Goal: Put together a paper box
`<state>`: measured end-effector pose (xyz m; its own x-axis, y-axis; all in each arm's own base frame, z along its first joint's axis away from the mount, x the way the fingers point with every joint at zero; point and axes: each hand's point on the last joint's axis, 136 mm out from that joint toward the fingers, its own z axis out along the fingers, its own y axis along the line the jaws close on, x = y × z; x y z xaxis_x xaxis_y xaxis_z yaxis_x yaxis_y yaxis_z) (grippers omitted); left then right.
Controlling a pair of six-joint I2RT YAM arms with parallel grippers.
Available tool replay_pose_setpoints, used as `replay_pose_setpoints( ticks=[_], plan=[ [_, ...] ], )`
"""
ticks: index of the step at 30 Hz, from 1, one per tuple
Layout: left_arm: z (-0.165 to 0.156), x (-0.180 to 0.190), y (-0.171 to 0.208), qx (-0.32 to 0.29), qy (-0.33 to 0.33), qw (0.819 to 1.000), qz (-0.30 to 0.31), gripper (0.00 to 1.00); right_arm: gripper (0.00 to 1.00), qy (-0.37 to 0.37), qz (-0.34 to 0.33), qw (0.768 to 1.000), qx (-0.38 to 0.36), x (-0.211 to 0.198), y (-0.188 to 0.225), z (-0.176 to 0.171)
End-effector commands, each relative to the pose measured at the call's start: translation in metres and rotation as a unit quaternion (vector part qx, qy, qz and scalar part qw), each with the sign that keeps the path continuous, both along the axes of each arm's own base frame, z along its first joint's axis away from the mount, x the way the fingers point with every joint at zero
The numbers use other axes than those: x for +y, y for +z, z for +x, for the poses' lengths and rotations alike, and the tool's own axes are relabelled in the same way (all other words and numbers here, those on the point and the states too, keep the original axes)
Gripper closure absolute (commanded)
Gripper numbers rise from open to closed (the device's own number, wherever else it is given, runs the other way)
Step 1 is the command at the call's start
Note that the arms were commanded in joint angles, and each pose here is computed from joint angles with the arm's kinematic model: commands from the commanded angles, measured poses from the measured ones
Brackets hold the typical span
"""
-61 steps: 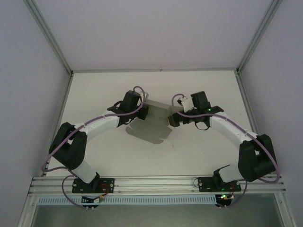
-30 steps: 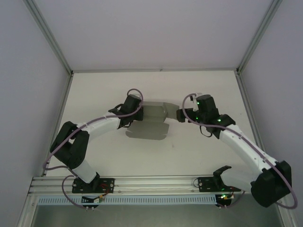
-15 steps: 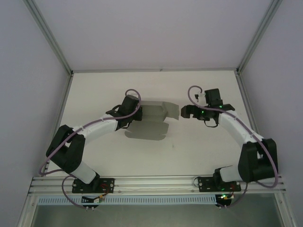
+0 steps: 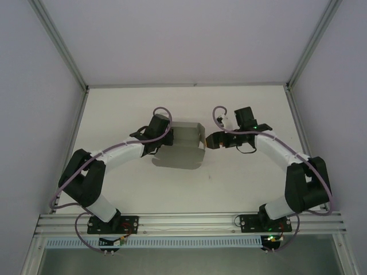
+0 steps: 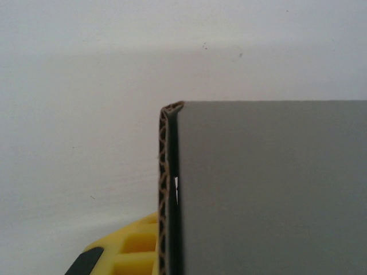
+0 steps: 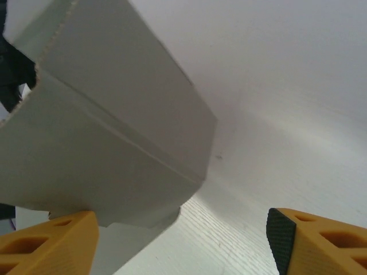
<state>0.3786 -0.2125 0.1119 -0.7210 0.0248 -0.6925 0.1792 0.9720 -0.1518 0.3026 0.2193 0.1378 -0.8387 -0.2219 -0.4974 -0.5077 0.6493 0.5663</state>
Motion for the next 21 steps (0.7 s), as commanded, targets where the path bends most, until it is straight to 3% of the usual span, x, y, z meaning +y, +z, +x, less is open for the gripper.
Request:
replay_pose_setpoints(
  ticks=[1, 8, 17, 21],
  plan=[
    [0.007, -0.008, 0.007, -0.004, -0.009, 1.0, -0.014, 1.0, 0.27, 0.027, 0.013, 0.999, -0.028, 0.021, 0.008, 0.011],
    [0.006, -0.013, 0.001, 0.007, -0.014, 1.0, -0.024, 1.0, 0.36, 0.026, -0.02, 0.998, -0.06, 0.043, 0.002, 0.026],
    [0.003, -0.023, 0.003, 0.008, -0.028, 0.999, -0.033, 1.0, 0.54, -0.041, -0.092, 0.988, -0.116, 0.052, -0.016, 0.053],
    [0.002, -0.031, 0.008, 0.004, -0.037, 0.999, -0.038, 1.0, 0.6, -0.11, -0.118, 0.977, -0.142, 0.053, -0.018, 0.068]
  ],
)
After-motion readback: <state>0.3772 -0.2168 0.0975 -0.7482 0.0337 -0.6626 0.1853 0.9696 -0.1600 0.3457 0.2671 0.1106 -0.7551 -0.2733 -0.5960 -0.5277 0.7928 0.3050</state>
